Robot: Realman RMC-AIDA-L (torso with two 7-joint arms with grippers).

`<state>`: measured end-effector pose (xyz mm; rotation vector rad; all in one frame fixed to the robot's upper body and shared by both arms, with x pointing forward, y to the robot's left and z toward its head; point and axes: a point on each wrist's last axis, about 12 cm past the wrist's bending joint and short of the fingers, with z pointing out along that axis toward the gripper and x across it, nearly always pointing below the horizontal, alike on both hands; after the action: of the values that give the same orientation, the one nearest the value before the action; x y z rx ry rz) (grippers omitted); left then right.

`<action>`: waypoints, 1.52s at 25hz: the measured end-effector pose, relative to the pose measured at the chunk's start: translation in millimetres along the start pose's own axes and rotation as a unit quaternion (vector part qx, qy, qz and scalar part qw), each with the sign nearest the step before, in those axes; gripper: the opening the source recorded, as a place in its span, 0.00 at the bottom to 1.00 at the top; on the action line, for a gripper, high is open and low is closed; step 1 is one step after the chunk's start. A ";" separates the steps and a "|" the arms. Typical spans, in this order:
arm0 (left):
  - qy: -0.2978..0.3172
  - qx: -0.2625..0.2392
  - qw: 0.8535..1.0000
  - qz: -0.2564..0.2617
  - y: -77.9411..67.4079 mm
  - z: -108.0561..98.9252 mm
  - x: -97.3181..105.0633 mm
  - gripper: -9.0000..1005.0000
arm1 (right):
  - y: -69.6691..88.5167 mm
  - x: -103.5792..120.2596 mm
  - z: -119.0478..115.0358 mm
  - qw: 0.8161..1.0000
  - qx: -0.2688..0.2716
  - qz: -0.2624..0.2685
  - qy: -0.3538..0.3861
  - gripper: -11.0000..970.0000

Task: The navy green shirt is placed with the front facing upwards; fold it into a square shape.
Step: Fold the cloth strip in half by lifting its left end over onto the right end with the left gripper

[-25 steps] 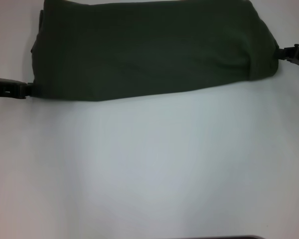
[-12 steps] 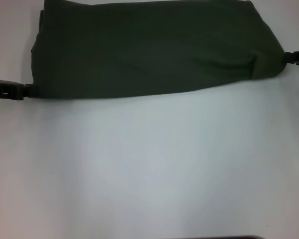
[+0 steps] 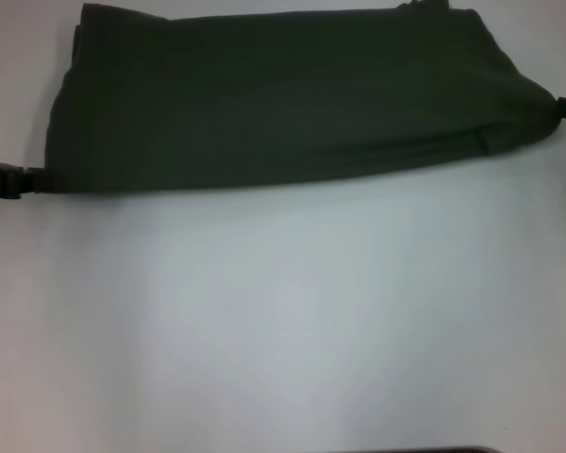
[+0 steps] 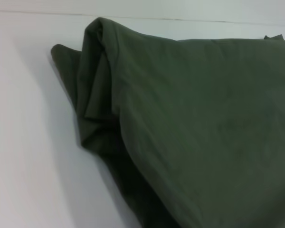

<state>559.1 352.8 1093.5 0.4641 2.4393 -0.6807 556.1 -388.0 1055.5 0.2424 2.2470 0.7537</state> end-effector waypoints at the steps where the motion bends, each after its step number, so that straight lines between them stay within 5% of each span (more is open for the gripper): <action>1: 0.000 0.000 1.000 0.002 0.6 -0.9 0.2 0.01 | -0.5 -1.0 -0.7 1.000 0.001 -0.001 0.000 0.02; 22: 0.017 -0.003 0.999 0.034 6.2 -10.2 3.2 0.01 | 3.7 -4.3 3.0 0.999 0.001 -0.024 0.025 0.02; 38: 0.018 0.001 0.999 0.032 5.4 -9.8 5.5 0.01 | 7.6 0.7 0.8 0.999 -0.023 -0.025 0.038 0.18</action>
<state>553.1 363.5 1095.2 0.5568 2.4476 -0.6525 555.8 -381.2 1059.0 0.1370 2.2948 0.7983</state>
